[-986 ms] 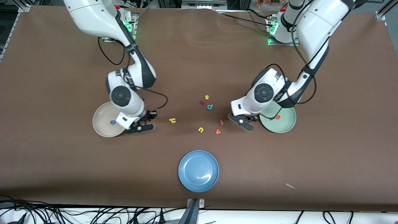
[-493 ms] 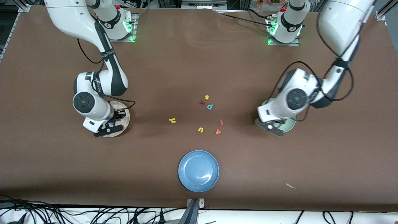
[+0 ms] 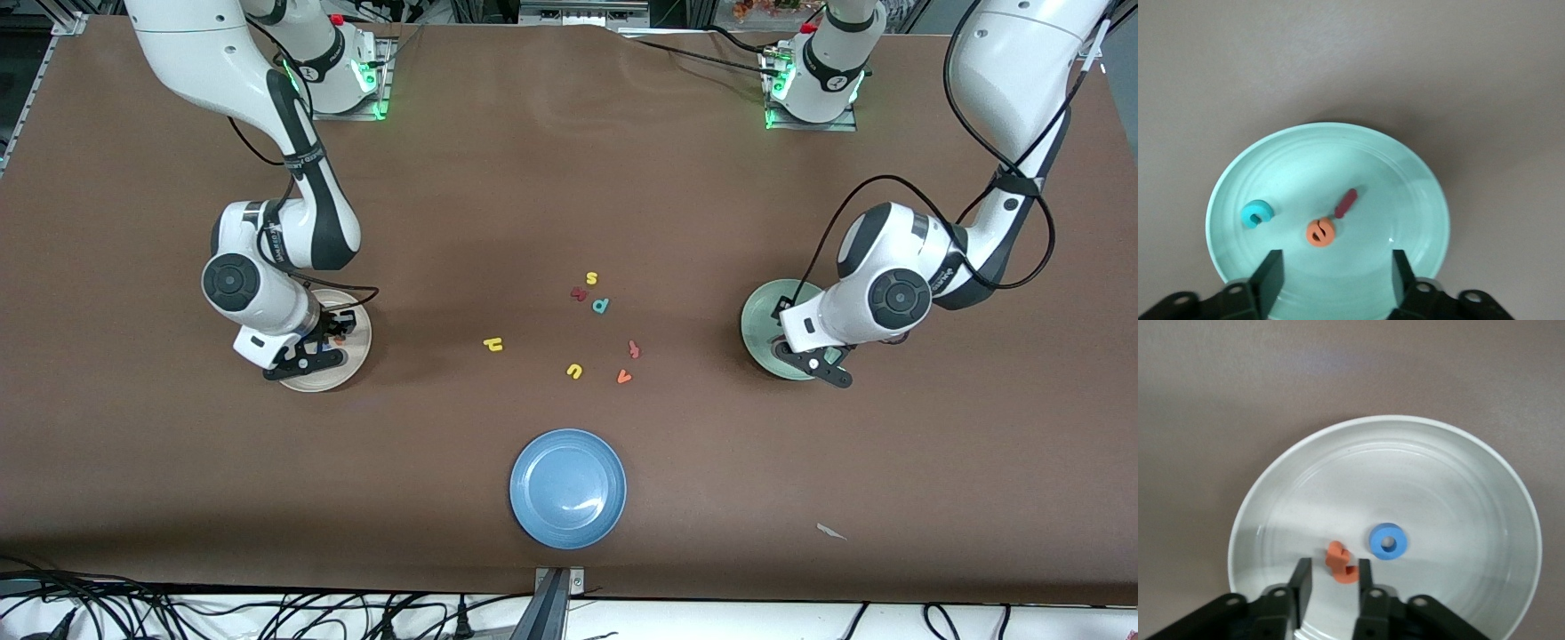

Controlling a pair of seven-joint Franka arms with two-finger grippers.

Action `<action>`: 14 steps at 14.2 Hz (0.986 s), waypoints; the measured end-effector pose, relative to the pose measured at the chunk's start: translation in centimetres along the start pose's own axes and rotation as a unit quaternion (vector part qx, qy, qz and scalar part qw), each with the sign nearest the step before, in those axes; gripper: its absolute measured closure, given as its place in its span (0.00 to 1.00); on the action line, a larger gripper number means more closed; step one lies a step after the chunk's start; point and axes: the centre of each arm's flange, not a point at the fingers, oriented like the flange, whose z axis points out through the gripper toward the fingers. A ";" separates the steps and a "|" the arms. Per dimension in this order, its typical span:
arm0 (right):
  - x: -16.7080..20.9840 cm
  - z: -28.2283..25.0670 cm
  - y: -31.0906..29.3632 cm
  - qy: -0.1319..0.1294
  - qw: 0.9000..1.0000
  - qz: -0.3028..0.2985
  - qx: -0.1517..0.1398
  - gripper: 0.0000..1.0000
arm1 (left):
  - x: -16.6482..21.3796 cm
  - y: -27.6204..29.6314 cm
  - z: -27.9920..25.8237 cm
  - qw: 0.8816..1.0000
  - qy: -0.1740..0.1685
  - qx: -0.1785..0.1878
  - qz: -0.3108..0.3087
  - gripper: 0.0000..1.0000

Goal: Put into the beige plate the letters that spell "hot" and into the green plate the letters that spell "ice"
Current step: 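Drop the c on the green plate while the right gripper drops the t, then raise the left gripper to rest while the right gripper reaches the yellow letter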

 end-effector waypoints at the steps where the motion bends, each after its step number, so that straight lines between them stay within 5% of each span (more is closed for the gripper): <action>1: 0.0 -0.3 0.3 0.002 1.000 0.009 0.007 0.51 | 0.0 0.9 -1.9 1.000 0.003 0.006 0.006 0.11; 3: 0.1 -1.2 0.3 0.008 1.000 0.025 0.014 0.31 | -0.4 2.8 -6.0 1.000 0.007 0.022 0.016 0.00; 6: 0.8 -2.7 -2.0 0.018 0.998 0.054 0.024 0.01 | -1.8 4.7 -14.0 1.000 -0.008 0.014 0.005 0.00; 9: 1.7 -3.9 -7.0 0.028 0.995 0.087 0.039 0.00 | -3.9 4.1 -22.1 1.000 -0.020 0.012 -0.013 0.00; 14: 3.0 -5.2 -14.4 0.043 0.988 0.139 0.046 0.00 | -6.9 3.5 -28.7 0.999 0.020 -0.007 -0.047 0.00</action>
